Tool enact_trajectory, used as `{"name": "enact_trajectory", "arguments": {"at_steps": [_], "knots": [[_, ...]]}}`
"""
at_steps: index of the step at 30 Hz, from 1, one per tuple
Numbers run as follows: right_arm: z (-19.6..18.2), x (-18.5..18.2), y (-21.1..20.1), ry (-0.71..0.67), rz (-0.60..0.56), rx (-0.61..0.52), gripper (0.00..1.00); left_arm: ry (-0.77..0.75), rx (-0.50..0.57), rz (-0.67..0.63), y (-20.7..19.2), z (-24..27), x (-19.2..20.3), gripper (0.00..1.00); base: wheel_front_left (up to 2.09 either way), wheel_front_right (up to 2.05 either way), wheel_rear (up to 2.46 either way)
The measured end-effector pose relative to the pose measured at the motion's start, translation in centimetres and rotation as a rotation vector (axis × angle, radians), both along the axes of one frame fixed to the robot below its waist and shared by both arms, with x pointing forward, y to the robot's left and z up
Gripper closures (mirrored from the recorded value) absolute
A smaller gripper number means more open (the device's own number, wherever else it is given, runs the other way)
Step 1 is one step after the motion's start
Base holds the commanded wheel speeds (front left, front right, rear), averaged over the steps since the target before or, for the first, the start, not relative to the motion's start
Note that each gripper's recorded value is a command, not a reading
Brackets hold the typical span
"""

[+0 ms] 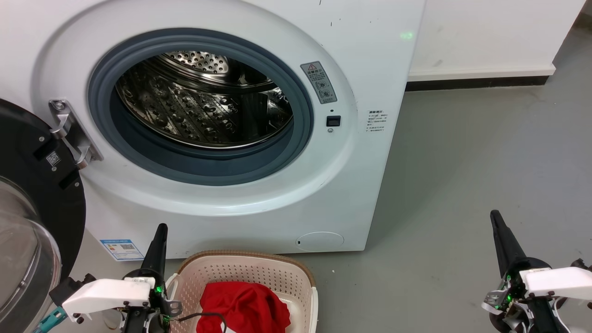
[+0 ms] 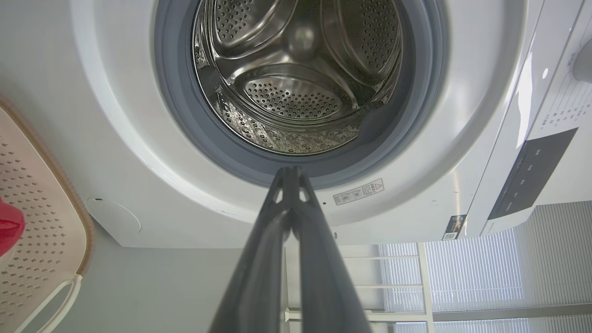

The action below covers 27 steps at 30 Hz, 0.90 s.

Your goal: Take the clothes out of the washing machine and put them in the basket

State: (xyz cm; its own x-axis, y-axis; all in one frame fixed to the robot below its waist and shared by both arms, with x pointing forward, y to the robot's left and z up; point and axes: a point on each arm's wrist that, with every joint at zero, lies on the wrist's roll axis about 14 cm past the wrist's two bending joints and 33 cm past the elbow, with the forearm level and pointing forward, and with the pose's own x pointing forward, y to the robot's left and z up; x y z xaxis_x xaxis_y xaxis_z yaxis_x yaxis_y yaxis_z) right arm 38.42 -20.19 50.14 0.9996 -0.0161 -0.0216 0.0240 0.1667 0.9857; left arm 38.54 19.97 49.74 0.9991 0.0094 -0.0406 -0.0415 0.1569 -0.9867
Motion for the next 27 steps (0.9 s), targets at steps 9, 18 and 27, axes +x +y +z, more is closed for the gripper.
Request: {"name": "enact_trajectory", "arguments": {"at_steps": [9,18,27], "knots": [[-0.07,0.02,0.07,0.000,0.006,0.073,1.00,-0.011,-0.070,-0.004,-0.03,0.23,0.07,1.00,0.00,0.00,0.00],[0.38,0.34,0.15,-0.015,0.011,0.143,1.00,-0.029,-0.136,-0.008,-0.05,0.69,0.28,1.00,0.00,0.00,0.00],[0.29,0.30,0.16,-0.013,0.013,0.170,1.00,-0.032,-0.161,-0.007,0.00,0.74,0.29,1.00,0.00,0.00,0.00]]}}
